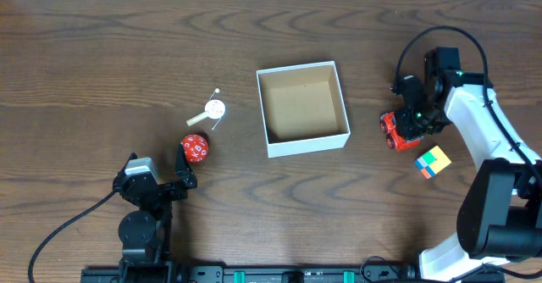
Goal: Pack container
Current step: 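Close the right gripper on the fire truck and lift it, then carry the fire truck left and lower it into the white box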
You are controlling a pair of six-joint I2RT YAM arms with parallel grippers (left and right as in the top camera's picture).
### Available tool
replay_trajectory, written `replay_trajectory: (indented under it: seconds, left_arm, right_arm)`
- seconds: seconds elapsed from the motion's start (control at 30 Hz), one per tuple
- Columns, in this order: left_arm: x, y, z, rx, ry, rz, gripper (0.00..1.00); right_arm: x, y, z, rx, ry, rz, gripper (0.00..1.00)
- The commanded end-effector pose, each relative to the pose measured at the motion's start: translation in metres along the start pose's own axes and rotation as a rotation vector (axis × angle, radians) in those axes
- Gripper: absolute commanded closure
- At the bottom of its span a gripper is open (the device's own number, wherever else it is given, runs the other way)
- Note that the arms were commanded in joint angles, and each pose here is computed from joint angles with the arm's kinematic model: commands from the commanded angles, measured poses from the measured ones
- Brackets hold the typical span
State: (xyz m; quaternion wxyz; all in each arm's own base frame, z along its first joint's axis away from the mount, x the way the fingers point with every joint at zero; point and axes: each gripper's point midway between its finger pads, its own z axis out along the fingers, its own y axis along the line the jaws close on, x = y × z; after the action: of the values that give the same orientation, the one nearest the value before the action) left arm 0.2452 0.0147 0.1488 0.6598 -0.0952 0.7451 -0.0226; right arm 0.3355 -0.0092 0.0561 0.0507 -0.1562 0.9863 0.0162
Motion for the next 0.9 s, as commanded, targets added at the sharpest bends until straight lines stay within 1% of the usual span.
replay_trajectory:
  seconds: [0.0, 0.17, 0.37, 0.5, 0.73, 0.87]
  left_arm:
    - [0.019, 0.006, 0.002, -0.027, 0.058, 0.004, 0.02]
    - [0.019, 0.006, 0.002, -0.027, 0.058, 0.004, 0.02]
    - [0.019, 0.006, 0.002, -0.027, 0.058, 0.004, 0.02]
    - [0.019, 0.006, 0.002, -0.027, 0.058, 0.004, 0.02]
    - [0.019, 0.006, 0.002, -0.027, 0.058, 0.004, 0.02]
    - [0.019, 0.006, 0.002, -0.027, 0.058, 0.004, 0.02]
  right_arm:
    - [-0.024, 0.001, -0.021, 0.01, -0.061, 0.047, 0.62]
    - [-0.041, 0.009, -0.049, 0.011, -0.087, 0.081, 0.62]
    - [-0.061, 0.037, -0.078, 0.005, -0.123, 0.036, 0.62]
    - [-0.077, 0.065, -0.099, -0.001, -0.164, -0.038, 0.62]
    - [-0.106, 0.128, -0.144, -0.033, -0.285, -0.11, 0.64]
    - [-0.119, 0.169, -0.155, -0.056, -0.355, -0.203, 0.65]
